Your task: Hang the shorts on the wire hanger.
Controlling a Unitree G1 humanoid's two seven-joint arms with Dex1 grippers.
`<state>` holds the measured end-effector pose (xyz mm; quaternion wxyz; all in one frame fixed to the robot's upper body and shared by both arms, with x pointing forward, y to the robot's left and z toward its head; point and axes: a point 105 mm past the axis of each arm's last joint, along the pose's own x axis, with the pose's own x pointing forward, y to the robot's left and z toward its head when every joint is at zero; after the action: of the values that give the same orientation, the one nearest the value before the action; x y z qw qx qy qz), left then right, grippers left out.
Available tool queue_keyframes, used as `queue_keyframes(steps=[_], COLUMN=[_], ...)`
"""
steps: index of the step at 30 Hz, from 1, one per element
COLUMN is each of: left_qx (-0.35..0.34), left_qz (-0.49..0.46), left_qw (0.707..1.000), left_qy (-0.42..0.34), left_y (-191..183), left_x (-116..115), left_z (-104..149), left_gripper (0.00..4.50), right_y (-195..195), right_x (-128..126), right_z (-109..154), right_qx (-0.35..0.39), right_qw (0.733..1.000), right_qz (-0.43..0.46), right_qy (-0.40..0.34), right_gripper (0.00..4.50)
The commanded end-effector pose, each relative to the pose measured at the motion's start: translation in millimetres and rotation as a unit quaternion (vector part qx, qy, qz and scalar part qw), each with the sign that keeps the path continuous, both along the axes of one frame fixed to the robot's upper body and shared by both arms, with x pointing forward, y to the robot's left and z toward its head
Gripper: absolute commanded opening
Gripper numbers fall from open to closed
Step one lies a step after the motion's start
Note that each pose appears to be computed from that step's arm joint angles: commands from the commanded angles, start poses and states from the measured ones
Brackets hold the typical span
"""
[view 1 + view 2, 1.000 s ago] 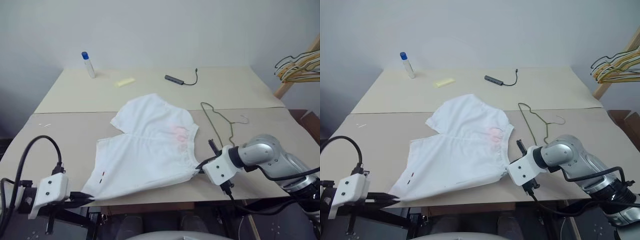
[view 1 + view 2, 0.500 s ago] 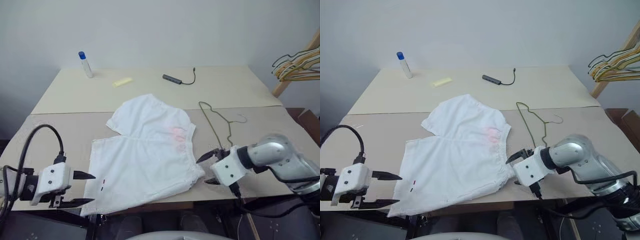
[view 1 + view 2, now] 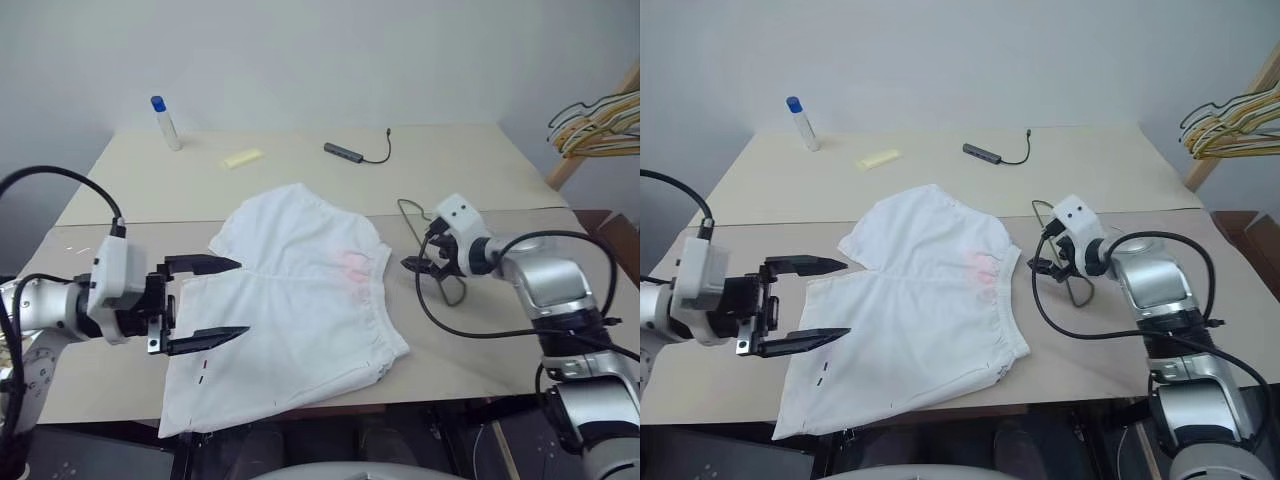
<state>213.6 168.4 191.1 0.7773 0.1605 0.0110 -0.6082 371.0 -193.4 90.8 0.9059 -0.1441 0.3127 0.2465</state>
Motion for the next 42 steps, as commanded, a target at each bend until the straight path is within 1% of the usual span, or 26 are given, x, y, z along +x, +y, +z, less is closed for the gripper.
queue_keyframes(steps=[1,8,12,14,16,19,20,21,22,26,28,31,34,35,37,40,42], left_qx=[-0.002,-0.013,-0.014,-0.014,-0.014,-0.016,-0.017,-0.017,-0.017,-0.019,-0.021,-0.028,-0.03,-0.031,-0.096,-0.184,-0.278], left_qz=[-0.023,-0.037,-0.037,-0.036,-0.036,-0.038,-0.038,-0.038,-0.038,-0.035,-0.033,-0.009,0.112,0.137,0.202,0.256,0.257], left_qw=[1.0,0.999,0.999,0.999,0.999,0.999,0.999,0.999,0.999,0.999,0.999,0.999,0.991,0.988,0.974,0.949,0.919], left_qy=[-0.014,-0.025,-0.026,-0.025,-0.026,-0.028,-0.029,-0.029,-0.03,-0.032,-0.033,-0.044,-0.062,-0.065,-0.035,0.023,0.107], left_y=[-11,-21,-20,-19,-19,-21,-21,-22,-22,-23,-23,-24,-22,-21,-23,-28,-39], left_x=[0,5,5,5,5,6,6,6,6,6,6,14,51,59,78,94,98], left_z=[4,8,8,7,7,7,8,8,8,8,8,9,6,5,8,12,12], left_gripper=[4.49,4.49,4.49,4.49,4.49,4.5,4.5,4.5,4.5,4.5,4.5,4.5,4.5,4.5,4.5,4.5,4.5], right_y=[-6,-10,-17,-18,-18,-16,-16,-16,-17,-18,-18,-19,-19,-19,-10,5,28], right_x=[12,14,18,16,12,3,2,2,2,2,1,3,16,18,23,23,15], right_z=[0,-20,-18,-18,-24,-38,-41,-42,-43,-46,-48,-47,-25,-20,5,32,56], right_qx=[0.014,0.006,-0.003,0.008,0.018,0.002,-0.006,-0.007,-0.011,-0.018,-0.023,-0.027,-0.013,-0.013,-0.004,0.011,0.022], right_qw=[0.999,0.997,0.996,0.996,0.995,0.994,0.994,0.994,0.994,0.993,0.993,0.993,0.993,0.992,0.992,0.989,0.982], right_qz=[-0.046,-0.072,-0.09,-0.092,-0.092,-0.079,-0.078,-0.08,-0.082,-0.087,-0.087,-0.09,-0.117,-0.123,-0.113,-0.09,-0.037], right_qy=[-0.006,0.011,-0.012,0.003,0.032,0.068,0.073,0.075,0.077,0.079,0.08,0.072,0.014,0.002,-0.054,-0.117,-0.182], right_gripper=[4.5,4.5,4.5,4.5,4.5,3.93,3.61,3.2,3.01,1.6,0.98,0.01,0.01,0.01,0.01,0.01,0.01])
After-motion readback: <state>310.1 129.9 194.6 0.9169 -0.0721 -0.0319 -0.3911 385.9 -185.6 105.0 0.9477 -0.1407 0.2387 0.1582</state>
